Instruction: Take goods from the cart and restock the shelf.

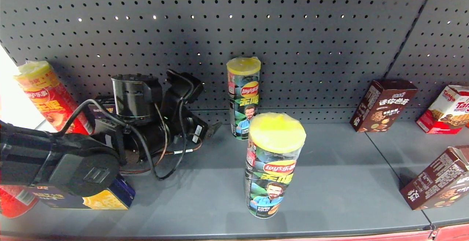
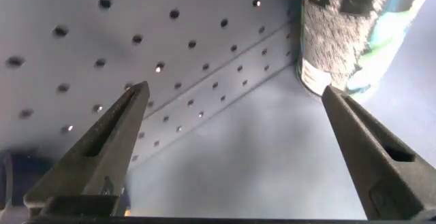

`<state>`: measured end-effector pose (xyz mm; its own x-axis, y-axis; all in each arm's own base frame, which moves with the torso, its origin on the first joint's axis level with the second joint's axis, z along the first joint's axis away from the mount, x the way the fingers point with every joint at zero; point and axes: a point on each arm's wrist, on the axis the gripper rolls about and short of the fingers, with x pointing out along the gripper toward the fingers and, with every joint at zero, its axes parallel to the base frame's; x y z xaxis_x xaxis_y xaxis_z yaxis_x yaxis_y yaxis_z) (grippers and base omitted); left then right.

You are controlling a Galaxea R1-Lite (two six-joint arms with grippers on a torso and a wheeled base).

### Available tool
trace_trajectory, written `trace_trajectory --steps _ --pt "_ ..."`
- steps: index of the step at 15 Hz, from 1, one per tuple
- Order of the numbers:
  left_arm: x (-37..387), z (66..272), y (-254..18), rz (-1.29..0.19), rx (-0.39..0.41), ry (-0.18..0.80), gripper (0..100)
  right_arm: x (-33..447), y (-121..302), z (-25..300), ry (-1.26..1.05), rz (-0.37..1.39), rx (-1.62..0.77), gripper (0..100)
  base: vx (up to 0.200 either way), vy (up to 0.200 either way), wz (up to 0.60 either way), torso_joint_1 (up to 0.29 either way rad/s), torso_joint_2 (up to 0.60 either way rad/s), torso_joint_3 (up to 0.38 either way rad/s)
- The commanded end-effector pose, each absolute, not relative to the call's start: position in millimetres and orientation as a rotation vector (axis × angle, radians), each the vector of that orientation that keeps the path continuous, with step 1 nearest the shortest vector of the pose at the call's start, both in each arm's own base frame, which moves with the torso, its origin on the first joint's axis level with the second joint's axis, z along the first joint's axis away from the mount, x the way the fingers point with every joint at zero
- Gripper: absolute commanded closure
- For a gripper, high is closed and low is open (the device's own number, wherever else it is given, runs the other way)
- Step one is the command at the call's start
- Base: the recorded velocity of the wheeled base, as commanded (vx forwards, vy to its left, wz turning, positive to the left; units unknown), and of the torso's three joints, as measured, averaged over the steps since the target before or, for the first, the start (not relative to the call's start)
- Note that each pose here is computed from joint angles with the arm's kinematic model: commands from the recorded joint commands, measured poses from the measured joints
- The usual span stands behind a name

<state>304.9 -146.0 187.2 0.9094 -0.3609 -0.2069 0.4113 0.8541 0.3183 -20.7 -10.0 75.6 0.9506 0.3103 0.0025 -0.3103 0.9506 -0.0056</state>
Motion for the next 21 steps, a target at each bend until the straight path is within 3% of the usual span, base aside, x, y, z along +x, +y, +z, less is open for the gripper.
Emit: trace_trajectory --steps 1,5,8,14,21 --pt "286.6 206.6 -138.1 -0.404 0.353 0.093 0 -20.6 -10.0 75.6 -0.002 0.316 -0.006 0 0.0 0.0 0.0 0.0 0.0 0.0" --pt "241.3 247.6 -117.2 -0.401 0.308 -0.018 0 -20.6 -10.0 75.6 -0.002 0.316 -0.006 0 0.0 0.0 0.0 0.0 0.0 0.0" --pt "189.7 259.5 -102.1 -0.436 0.184 -0.07 0 -20.6 -10.0 75.6 -0.002 0.316 -0.006 0 0.0 0.0 0.0 0.0 0.0 0.0" --pt "113.9 234.6 -77.5 -0.538 0.165 -0.102 0 -20.6 -10.0 75.6 -0.002 0.316 -0.006 0 0.0 0.0 0.0 0.0 0.0 0.0" --pt "100.0 234.3 -75.3 -0.576 0.177 -0.08 0 -20.6 -10.0 75.6 -0.002 0.316 -0.006 0 0.0 0.0 0.0 0.0 0.0 0.0"
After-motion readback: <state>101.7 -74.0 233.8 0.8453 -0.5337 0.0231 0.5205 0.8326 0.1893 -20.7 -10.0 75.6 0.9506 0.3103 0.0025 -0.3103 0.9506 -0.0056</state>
